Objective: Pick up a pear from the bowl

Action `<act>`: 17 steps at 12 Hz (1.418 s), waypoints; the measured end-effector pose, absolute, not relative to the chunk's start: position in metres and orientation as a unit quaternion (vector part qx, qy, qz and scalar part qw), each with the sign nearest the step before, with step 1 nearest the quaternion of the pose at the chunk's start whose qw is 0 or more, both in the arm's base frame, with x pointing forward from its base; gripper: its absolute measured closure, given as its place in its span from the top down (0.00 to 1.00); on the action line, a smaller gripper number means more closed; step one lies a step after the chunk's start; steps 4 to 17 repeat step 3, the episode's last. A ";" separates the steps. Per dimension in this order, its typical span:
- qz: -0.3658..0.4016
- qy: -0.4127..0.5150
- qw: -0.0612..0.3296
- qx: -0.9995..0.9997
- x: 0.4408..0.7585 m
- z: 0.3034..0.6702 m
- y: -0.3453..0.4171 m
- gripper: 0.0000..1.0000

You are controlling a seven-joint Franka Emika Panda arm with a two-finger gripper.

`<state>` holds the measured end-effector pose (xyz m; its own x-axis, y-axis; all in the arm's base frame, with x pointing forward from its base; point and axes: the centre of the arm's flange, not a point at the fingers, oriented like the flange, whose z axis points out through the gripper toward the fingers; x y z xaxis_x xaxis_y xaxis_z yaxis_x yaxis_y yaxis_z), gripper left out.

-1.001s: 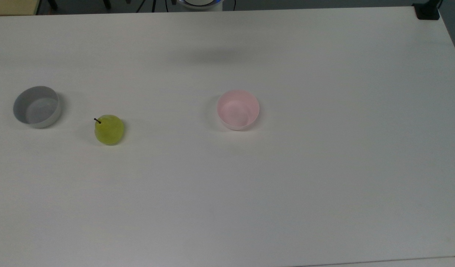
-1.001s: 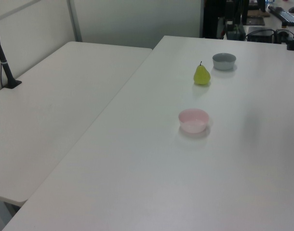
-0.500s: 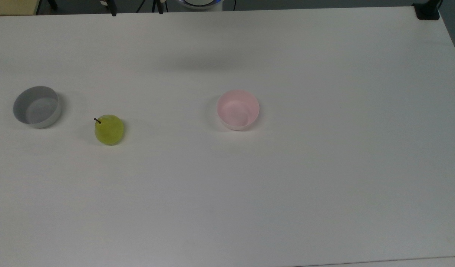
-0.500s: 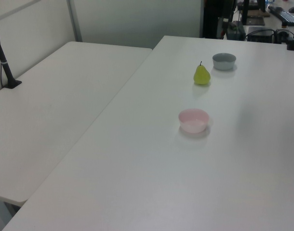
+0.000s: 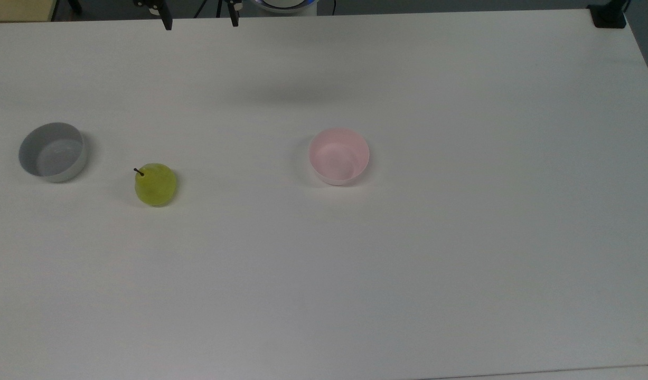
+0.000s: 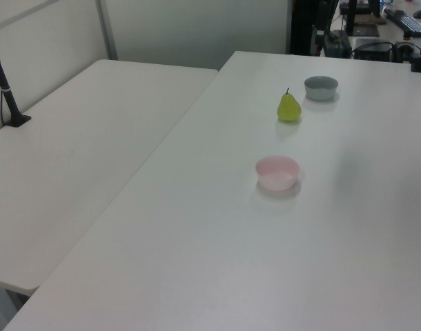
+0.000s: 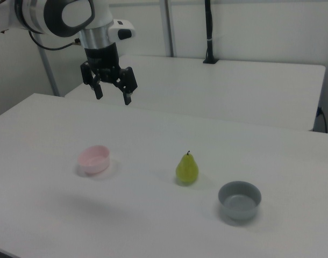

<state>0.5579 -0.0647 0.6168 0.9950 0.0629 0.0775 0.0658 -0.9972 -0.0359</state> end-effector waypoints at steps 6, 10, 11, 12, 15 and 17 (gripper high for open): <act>-0.038 -0.034 0.019 -0.999 0.558 0.616 -0.063 1.00; -0.038 -0.034 0.019 -0.999 0.558 0.616 -0.063 1.00; -0.038 -0.034 0.019 -0.999 0.558 0.616 -0.063 1.00; -0.038 -0.034 0.019 -0.999 0.558 0.616 -0.063 1.00; -0.038 -0.034 0.019 -0.999 0.558 0.616 -0.063 1.00; -0.038 -0.034 0.019 -0.999 0.558 0.616 -0.063 1.00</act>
